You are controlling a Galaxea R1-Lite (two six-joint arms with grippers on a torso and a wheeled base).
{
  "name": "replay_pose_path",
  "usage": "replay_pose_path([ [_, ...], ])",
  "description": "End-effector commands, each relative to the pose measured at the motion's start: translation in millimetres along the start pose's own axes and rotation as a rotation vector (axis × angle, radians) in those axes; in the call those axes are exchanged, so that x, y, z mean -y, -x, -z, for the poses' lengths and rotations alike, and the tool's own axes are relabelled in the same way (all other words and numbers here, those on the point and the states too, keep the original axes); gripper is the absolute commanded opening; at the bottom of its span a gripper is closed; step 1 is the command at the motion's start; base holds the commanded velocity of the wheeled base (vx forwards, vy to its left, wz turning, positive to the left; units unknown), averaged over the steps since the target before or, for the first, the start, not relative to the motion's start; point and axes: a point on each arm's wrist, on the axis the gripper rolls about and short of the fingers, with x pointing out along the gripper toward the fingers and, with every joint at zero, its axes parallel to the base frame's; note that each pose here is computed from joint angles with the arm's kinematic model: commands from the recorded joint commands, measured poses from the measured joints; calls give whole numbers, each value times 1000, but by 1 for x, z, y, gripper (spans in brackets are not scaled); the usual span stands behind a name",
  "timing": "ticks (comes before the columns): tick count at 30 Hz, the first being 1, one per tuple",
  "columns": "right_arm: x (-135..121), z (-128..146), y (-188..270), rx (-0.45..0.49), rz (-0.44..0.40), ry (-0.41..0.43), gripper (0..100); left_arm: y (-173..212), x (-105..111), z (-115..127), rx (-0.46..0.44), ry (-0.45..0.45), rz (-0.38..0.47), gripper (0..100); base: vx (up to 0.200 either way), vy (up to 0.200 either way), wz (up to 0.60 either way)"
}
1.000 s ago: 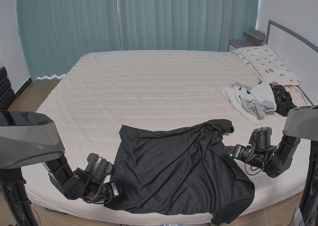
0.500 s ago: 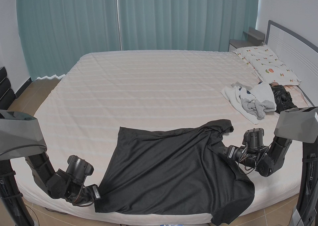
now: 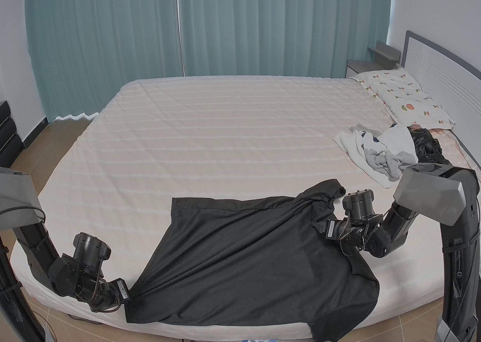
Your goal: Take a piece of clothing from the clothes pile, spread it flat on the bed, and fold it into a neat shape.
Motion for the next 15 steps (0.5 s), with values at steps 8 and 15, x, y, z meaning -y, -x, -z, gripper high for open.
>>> replay_pose_path([
  [8, 6, 2, -14, 26, 13, 19, 0, 0, -2, -2, 1, 9, 0, 0, 0, 0, 0],
  [15, 50, -30, 4, 117, 41, -94, 0, 0, -2, 0, -7, 2, -4, 0, 0, 0, 0],
])
